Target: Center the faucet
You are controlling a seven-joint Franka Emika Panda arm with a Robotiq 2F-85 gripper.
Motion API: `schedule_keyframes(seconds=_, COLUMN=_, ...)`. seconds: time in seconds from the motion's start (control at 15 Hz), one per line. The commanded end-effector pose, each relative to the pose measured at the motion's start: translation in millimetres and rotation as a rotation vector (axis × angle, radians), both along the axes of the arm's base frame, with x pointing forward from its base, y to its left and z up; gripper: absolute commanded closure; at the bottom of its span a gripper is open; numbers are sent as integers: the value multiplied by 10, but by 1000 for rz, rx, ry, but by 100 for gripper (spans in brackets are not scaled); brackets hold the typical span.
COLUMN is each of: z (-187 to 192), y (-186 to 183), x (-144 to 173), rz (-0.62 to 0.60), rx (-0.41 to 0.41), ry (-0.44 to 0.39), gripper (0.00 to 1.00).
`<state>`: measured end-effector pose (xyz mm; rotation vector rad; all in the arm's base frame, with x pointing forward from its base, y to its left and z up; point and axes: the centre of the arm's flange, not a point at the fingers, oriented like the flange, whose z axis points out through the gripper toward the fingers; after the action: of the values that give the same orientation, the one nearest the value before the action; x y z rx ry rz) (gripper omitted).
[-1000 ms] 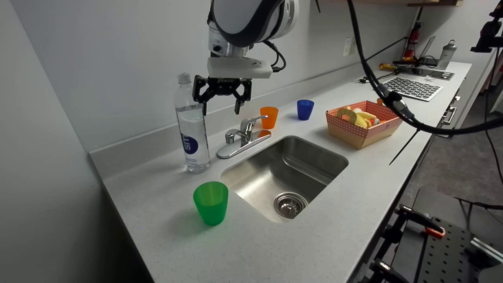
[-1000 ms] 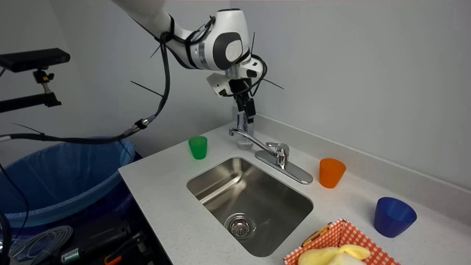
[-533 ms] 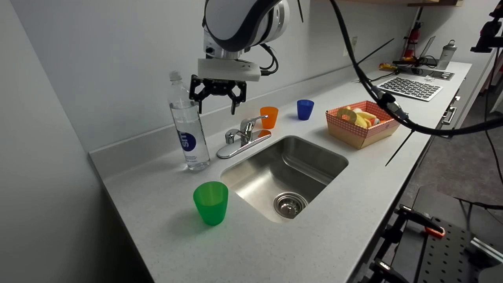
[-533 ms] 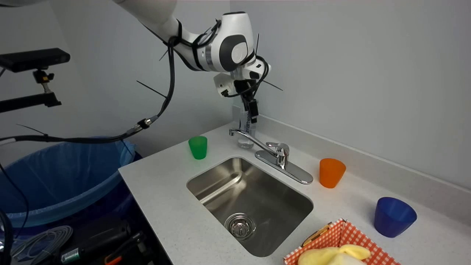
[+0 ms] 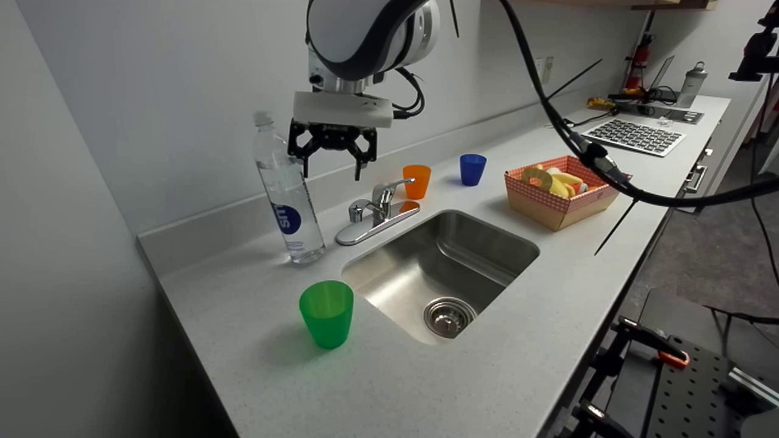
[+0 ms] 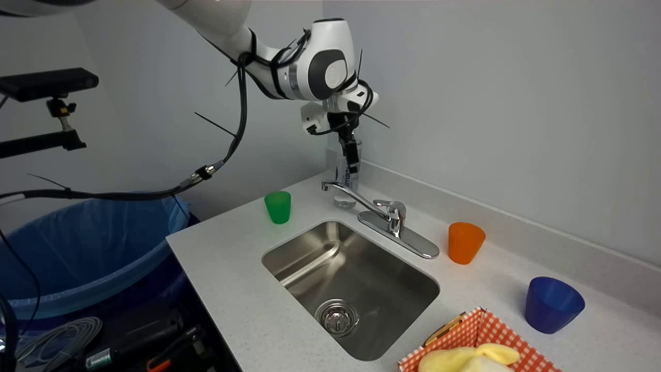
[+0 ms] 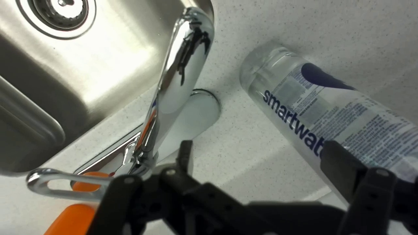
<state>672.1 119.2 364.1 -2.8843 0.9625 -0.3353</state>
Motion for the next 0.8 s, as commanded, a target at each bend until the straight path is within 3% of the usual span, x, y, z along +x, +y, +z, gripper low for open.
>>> schedule_keyframes(seconds=0.0, z=52, y=58, x=98, rz=-20, rx=20, ry=39, gripper=0)
schedule_keyframes(seconds=0.07, z=52, y=59, x=98, rz=-17, rx=22, ry=42, gripper=0)
schedule_keyframes(seconds=0.13, z=55, y=60, x=101, rz=-8, rx=24, ry=42, gripper=25)
schedule_keyframes(seconds=0.2, z=58, y=62, x=102, rz=-9, rx=22, ry=45, gripper=26)
schedule_keyframes(seconds=0.73, z=63, y=63, x=109, rz=-7, rx=18, ry=67, gripper=88)
